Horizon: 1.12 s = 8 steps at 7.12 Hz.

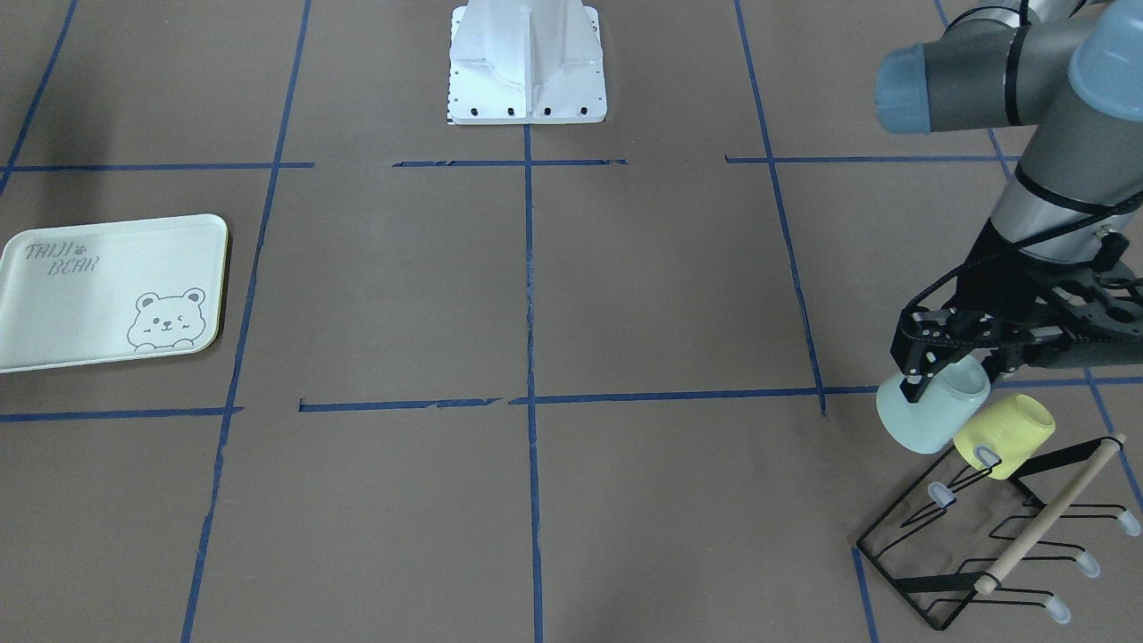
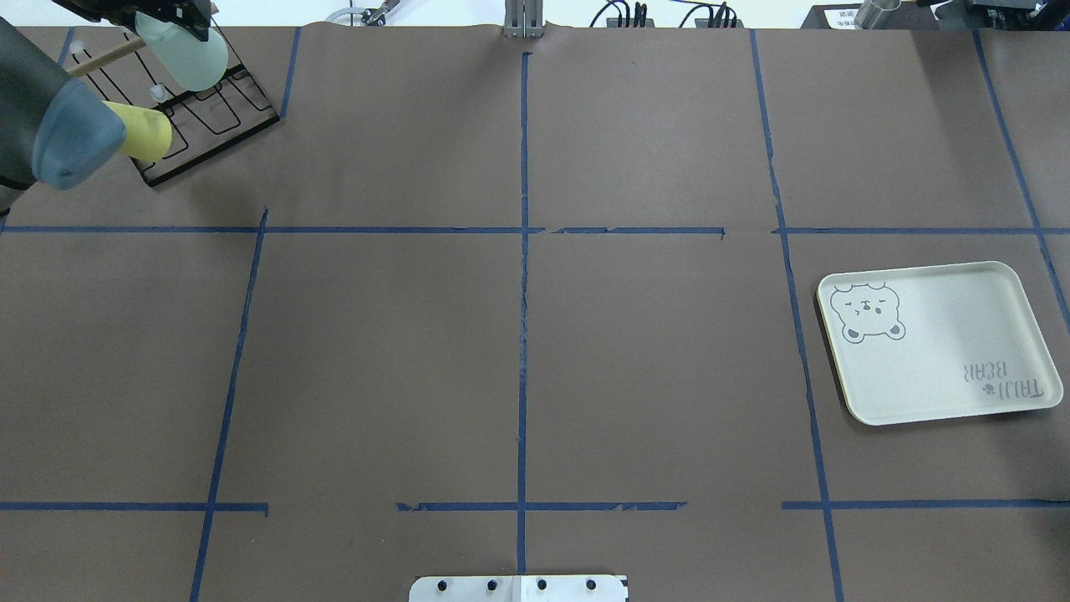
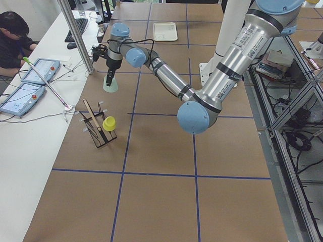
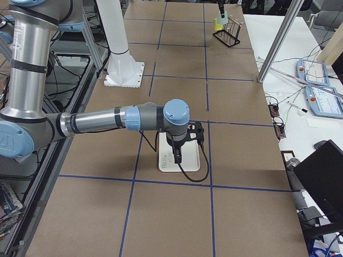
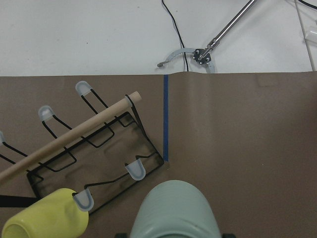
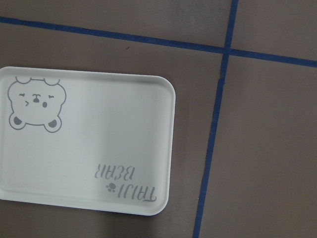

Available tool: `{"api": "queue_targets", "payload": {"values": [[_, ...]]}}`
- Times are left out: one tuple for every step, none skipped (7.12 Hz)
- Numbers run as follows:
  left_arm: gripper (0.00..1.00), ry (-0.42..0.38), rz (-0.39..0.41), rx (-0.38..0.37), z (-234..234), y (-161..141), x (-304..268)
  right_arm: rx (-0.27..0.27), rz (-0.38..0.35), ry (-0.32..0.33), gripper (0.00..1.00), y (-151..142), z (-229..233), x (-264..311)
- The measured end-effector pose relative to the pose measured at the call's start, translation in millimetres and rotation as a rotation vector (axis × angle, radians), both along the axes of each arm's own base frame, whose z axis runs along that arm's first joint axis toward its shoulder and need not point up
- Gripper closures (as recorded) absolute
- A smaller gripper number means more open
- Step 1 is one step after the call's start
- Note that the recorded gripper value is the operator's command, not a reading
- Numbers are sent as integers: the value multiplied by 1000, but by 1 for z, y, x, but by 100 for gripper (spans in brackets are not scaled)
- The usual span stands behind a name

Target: Left arm grabs green cup and hands to right arm on tray

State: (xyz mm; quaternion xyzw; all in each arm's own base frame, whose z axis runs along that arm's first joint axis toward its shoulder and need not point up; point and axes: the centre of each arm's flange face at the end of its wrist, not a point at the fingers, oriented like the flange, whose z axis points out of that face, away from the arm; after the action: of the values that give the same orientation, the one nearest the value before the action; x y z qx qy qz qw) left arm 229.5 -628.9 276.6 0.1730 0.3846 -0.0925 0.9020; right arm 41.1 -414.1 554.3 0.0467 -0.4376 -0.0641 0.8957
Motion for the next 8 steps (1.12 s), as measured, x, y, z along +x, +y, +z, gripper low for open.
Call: {"api": "queue_targets", "payload": {"values": [[69, 68, -14, -13, 6, 15, 29, 17, 19, -53, 0, -11, -18, -5], [68, 131, -23, -28, 6, 30, 52, 29, 50, -87, 0, -19, -33, -15], [68, 178, -29, -47, 2, 44, 69, 31, 83, -116, 0, -24, -49, -37], [68, 217, -29, -68, -6, 60, 85, 28, 120, -140, 0, -27, -66, -72], [68, 250, -30, -85, -17, 79, 104, 25, 177, -159, 0, -24, -83, -114], [68, 289, -31, -102, -32, 105, 126, 25, 252, -206, 0, -17, -102, -166], [68, 334, -24, -125, -49, 133, 145, 16, 313, -291, 0, -6, -124, -217], [68, 395, -9, -148, -65, 161, 161, -14, 338, -394, 0, 6, -150, -262]]}}
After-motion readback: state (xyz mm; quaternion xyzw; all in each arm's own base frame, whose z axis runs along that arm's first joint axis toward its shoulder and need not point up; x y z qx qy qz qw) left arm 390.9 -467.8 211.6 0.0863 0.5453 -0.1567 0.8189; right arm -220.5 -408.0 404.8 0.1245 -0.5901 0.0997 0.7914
